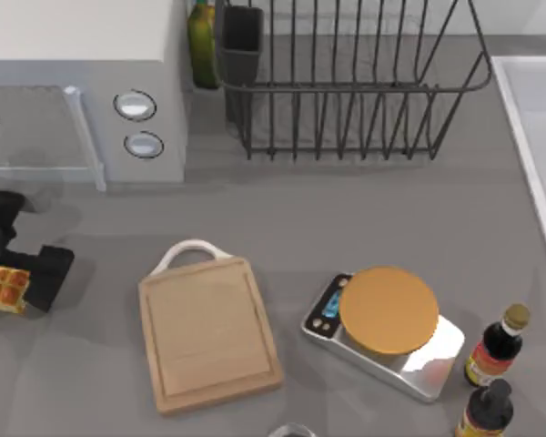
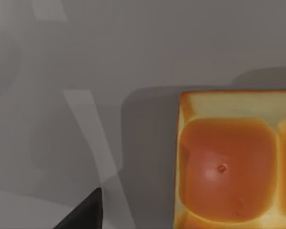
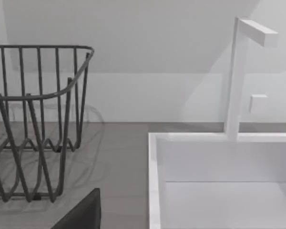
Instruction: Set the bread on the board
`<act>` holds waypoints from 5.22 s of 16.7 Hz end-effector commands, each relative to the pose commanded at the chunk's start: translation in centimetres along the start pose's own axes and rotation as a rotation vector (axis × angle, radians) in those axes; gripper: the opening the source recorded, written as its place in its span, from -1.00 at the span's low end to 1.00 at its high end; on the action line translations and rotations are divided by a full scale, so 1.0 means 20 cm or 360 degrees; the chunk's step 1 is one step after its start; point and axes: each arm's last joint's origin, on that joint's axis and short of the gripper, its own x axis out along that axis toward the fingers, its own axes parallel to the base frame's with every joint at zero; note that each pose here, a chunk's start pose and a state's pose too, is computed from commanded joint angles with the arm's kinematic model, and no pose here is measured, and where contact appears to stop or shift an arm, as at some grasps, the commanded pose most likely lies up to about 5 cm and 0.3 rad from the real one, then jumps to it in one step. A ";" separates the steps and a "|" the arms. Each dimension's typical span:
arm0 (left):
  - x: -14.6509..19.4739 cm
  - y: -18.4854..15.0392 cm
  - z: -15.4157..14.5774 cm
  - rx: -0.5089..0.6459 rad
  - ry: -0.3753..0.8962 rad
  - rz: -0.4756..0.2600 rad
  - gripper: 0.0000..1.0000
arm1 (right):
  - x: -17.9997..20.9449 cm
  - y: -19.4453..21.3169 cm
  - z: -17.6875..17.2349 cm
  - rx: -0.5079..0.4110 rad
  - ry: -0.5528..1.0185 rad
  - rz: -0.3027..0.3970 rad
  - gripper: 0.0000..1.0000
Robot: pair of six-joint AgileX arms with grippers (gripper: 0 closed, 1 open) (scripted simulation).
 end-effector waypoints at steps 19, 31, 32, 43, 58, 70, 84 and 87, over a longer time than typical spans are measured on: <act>0.00 0.00 0.00 0.0000 0.0000 0.0000 -1.00 | 0.00 0.00 0.00 0.0000 0.0000 0.0000 1.00; 0.00 -0.08 -0.13 0.0113 0.0290 -0.0131 -1.00 | 0.00 0.00 0.00 0.0000 0.0000 0.0000 1.00; -0.02 -0.09 -0.14 0.0126 0.0327 -0.0155 -1.00 | 0.00 0.00 0.00 0.0000 0.0000 0.0000 1.00; -0.56 0.00 -0.03 -0.0001 0.0002 -0.0004 -1.00 | 0.00 0.00 0.00 0.0000 0.0000 0.0000 1.00; -0.60 -0.30 0.01 -0.0590 -0.0046 -0.0116 -1.00 | 0.00 0.00 0.00 0.0000 0.0000 0.0000 1.00; -0.69 -0.82 0.10 -0.2380 -0.0112 -0.0441 -1.00 | 0.00 0.00 0.00 0.0000 0.0000 0.0000 1.00; -0.41 -0.99 0.05 -0.2817 0.0119 -0.0154 -1.00 | 0.00 0.00 0.00 0.0000 0.0000 0.0000 1.00; -0.36 -0.99 0.05 -0.2813 0.0121 -0.0150 -1.00 | 0.00 0.00 0.00 0.0000 0.0000 0.0000 1.00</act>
